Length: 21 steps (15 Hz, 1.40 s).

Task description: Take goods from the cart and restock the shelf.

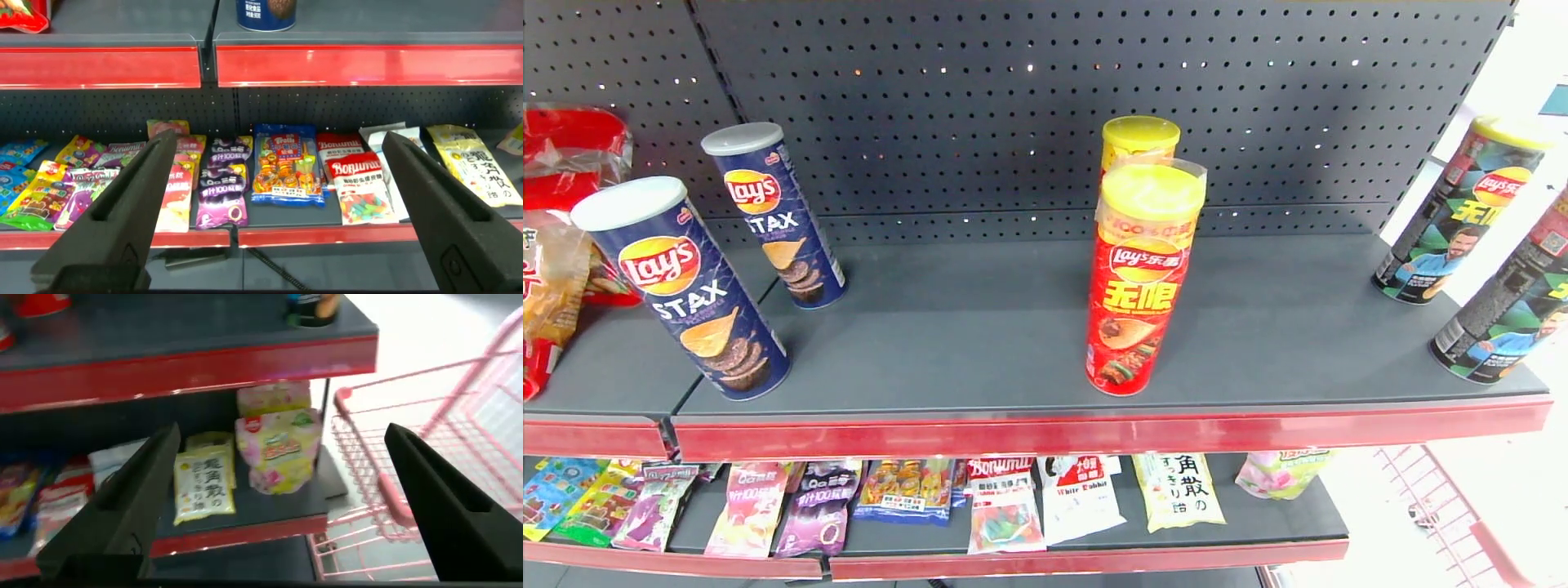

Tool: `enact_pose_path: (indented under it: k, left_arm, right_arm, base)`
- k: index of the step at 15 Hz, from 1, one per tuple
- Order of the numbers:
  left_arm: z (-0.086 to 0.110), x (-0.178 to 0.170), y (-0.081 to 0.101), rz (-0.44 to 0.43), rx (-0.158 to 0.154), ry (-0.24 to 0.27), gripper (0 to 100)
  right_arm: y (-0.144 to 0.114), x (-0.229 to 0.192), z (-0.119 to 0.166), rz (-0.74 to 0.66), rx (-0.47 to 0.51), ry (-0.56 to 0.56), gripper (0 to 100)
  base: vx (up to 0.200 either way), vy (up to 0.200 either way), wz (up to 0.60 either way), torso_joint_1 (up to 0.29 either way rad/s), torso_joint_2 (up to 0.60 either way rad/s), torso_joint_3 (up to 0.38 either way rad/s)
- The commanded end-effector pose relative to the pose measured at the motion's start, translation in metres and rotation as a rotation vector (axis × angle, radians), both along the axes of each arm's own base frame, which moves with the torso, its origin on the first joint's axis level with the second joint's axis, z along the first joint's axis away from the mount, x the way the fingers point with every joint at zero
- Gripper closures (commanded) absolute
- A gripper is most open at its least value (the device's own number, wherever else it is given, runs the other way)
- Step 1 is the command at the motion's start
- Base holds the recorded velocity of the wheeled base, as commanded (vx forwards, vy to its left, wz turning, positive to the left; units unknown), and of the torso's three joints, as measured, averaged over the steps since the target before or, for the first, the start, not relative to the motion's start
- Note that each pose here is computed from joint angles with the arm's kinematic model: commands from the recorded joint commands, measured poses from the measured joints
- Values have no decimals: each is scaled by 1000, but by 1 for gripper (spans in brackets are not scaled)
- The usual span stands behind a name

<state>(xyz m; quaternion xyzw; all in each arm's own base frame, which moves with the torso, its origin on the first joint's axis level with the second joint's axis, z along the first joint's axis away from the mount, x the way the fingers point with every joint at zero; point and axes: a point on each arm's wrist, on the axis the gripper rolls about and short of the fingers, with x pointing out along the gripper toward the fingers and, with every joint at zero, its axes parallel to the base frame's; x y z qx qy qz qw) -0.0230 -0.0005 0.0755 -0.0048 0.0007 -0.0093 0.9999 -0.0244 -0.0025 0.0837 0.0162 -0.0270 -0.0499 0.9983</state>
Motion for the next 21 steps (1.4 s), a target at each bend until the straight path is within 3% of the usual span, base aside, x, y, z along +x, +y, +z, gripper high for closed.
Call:
enact_pose_path:
  k: [1,3,6,21]
  left_arm:
    - [0,0,0,2,-1,2,0]
    - [0,0,0,2,-1,2,0]
    - [0,0,0,0,-1,0,0]
    - [0,0,0,0,-1,2,0]
  right_arm:
    - [2,1,-3,111,-7,10,0]
    - [0,1,-5,12,43,21,0]
    - [2,1,-8,103,-35,56,0]
    - [2,2,-9,79,-26,57,0]
  base:
    - [0,0,0,0,0,0]
    - [0,0,0,0,0,0]
    - [0,0,0,0,0,0]
    - [0,0,0,0,0,0]
